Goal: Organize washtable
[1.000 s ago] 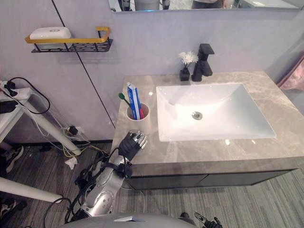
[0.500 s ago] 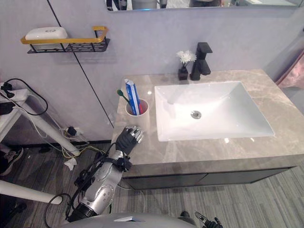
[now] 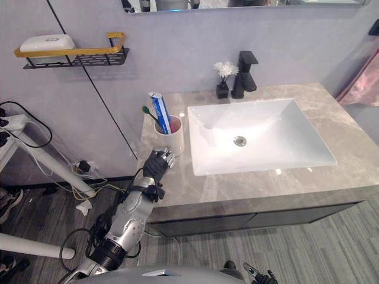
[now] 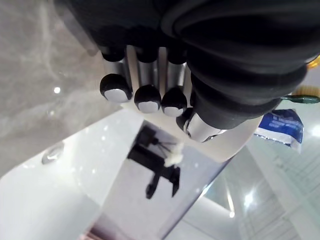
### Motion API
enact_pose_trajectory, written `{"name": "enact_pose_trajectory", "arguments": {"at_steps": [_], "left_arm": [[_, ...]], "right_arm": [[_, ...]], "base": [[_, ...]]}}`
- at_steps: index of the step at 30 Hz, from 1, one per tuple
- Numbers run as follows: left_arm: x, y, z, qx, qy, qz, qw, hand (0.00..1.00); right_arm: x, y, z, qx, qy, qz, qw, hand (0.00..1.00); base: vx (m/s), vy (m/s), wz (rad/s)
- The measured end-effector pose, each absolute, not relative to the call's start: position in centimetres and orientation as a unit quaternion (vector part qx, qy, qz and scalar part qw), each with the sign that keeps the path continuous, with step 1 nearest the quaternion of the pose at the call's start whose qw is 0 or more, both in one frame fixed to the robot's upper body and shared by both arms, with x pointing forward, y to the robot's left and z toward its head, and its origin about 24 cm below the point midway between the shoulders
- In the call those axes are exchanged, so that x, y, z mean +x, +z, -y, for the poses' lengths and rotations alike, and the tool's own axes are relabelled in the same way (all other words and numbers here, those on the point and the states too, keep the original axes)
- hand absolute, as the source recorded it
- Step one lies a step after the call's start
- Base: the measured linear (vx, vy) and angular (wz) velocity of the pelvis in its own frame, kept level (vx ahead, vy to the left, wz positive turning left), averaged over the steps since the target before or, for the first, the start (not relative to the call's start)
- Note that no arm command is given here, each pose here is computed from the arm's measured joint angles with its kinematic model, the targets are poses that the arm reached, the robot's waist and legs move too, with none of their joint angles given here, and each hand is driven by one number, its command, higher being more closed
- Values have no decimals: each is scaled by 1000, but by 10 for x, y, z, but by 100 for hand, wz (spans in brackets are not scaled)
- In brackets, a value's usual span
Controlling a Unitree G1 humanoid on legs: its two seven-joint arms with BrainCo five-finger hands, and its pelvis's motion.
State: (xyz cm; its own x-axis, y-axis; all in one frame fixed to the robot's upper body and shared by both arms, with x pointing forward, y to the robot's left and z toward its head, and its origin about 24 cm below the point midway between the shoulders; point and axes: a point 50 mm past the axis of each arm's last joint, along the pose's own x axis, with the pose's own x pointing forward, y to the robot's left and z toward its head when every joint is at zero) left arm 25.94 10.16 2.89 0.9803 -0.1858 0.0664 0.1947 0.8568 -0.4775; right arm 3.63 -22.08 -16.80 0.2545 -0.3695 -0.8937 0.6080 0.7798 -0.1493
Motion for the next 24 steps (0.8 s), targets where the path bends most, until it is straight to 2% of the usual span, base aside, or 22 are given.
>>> {"name": "enact_pose_trajectory", "arguments": {"at_steps": [6, 13, 24], "left_arm": [[267, 31, -112, -243, -65, 16, 968, 100], [265, 34, -113, -247, -66, 20, 966, 100], [232, 30, -79, -291, -164, -16, 943, 100]], "right_arm": [[37, -167, 222, 122, -322, -515, 785, 0], [37, -167, 220, 124, -322, -515, 785, 0], [36, -167, 220, 122, -318, -517, 785, 0]], "base": [[5, 2, -7], [0, 0, 0], [-2, 0, 3]]}}
